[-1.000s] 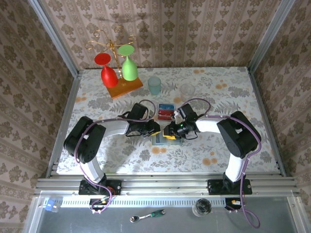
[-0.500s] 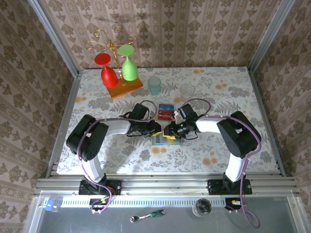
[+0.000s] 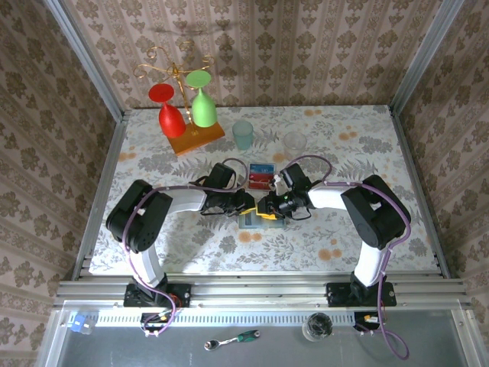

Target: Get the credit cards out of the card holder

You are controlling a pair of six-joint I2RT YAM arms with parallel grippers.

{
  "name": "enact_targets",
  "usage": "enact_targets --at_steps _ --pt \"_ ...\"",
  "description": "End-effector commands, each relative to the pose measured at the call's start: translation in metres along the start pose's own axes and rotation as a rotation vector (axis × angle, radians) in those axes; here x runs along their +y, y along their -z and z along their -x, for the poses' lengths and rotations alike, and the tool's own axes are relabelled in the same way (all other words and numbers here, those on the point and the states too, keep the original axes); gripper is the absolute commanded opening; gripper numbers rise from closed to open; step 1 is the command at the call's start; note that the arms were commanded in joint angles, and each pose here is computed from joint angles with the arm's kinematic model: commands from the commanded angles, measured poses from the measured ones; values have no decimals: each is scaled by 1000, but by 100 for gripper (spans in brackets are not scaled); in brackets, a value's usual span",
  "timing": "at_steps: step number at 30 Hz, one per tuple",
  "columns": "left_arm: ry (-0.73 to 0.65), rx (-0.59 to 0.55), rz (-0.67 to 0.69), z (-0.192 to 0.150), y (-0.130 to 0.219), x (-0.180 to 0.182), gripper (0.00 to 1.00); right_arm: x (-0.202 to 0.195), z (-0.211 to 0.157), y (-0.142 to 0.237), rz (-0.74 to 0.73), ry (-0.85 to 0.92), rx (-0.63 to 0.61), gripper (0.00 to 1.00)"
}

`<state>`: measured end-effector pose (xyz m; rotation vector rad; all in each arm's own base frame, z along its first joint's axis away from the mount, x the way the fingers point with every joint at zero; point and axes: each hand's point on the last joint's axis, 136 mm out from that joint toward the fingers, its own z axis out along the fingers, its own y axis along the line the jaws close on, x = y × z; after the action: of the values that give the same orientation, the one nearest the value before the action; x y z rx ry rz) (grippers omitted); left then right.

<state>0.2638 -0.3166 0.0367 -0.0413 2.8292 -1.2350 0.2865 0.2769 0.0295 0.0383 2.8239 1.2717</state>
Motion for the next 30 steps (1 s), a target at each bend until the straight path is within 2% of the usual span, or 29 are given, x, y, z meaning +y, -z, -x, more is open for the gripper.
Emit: enact_targets --at_steps 1,19,30 --pt "-11 23 -31 -11 1 -14 22 -1 -6 0 15 -28 14 34" --pt "-6 14 -64 -16 5 -24 20 37 4 28 99 40 -79 33" --pt "-16 37 -67 -23 2 -34 21 50 11 65 35 96 -188 33"
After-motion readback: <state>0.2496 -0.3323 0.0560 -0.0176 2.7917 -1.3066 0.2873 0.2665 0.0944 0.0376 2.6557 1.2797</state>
